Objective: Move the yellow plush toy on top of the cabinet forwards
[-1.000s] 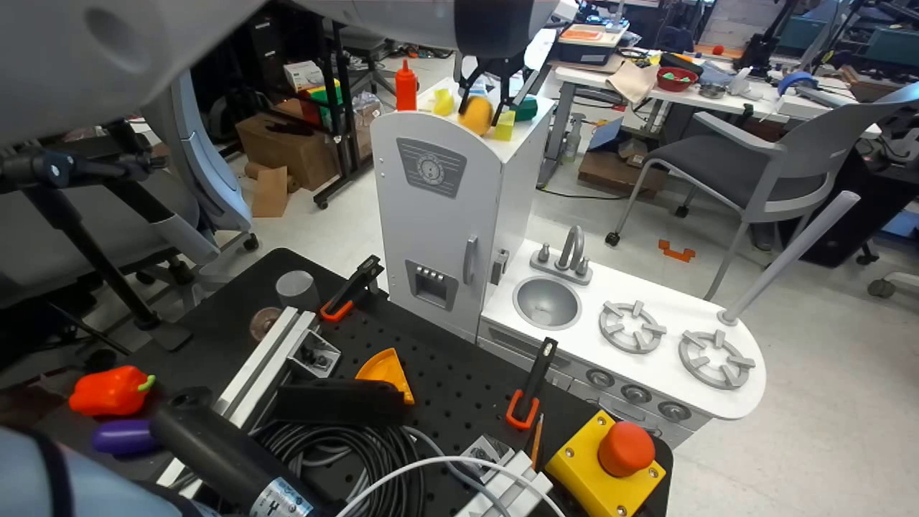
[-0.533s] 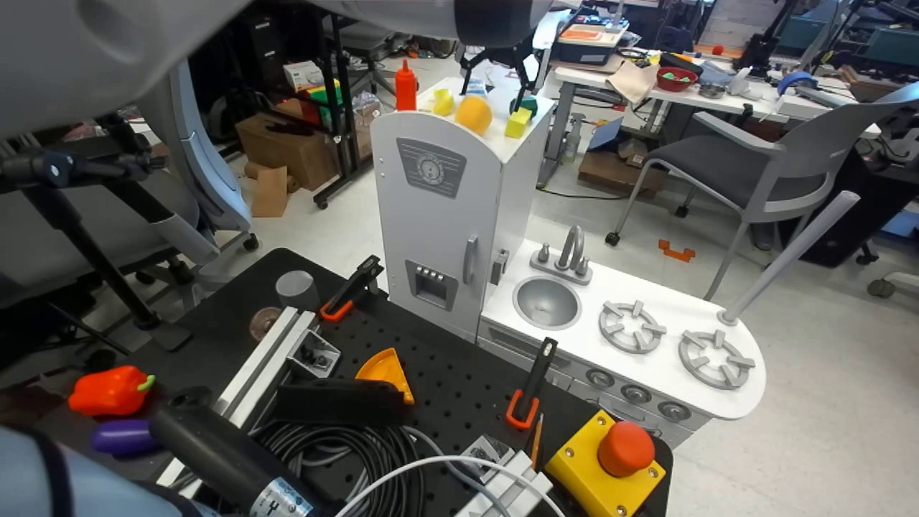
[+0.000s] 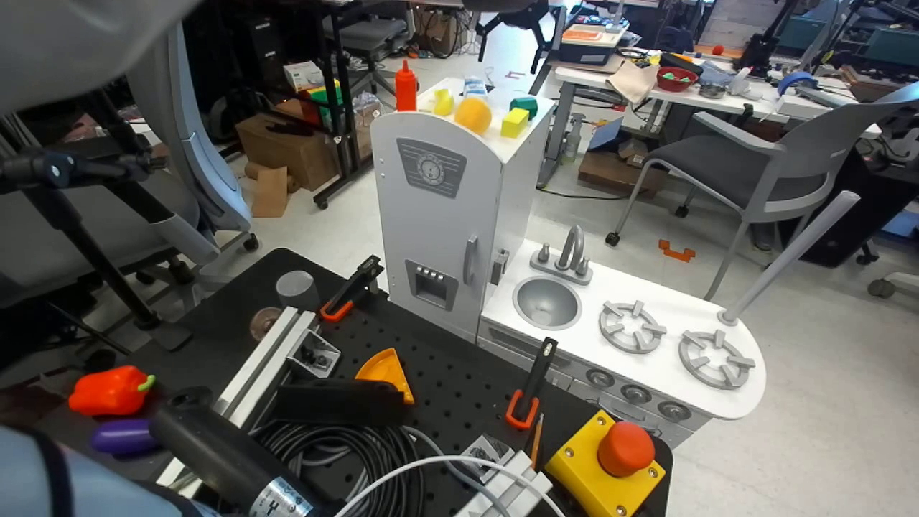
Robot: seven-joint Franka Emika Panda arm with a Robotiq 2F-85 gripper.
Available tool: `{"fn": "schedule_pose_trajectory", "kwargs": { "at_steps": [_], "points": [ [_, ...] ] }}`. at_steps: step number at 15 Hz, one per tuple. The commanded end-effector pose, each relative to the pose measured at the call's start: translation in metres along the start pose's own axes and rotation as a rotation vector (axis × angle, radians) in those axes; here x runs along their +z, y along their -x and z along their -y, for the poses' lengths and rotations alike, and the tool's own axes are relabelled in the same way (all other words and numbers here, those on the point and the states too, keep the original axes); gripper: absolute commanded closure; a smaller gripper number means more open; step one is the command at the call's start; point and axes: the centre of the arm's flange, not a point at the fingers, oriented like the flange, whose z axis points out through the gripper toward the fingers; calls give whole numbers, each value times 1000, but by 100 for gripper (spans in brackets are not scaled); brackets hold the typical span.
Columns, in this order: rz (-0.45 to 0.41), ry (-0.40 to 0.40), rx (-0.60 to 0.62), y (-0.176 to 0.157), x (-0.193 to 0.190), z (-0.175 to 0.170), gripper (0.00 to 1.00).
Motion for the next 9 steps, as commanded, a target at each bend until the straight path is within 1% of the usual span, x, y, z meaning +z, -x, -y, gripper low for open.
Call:
{"fn": "schedule_pose_trajectory", "kwargs": {
  "at_steps": [1, 2, 4, 5, 7, 9],
  "points": [
    [-117, 63, -14, 72, -5, 18, 0],
    [-145, 68, -10, 71, -14, 16, 0],
    [-167, 71, 26, 72, -30, 10, 0],
    [-130, 45, 9, 0, -44, -5, 0],
    [-145, 49, 16, 3, -54, -9, 0],
    [-147, 50, 18, 4, -56, -11, 0]
  ]
}}
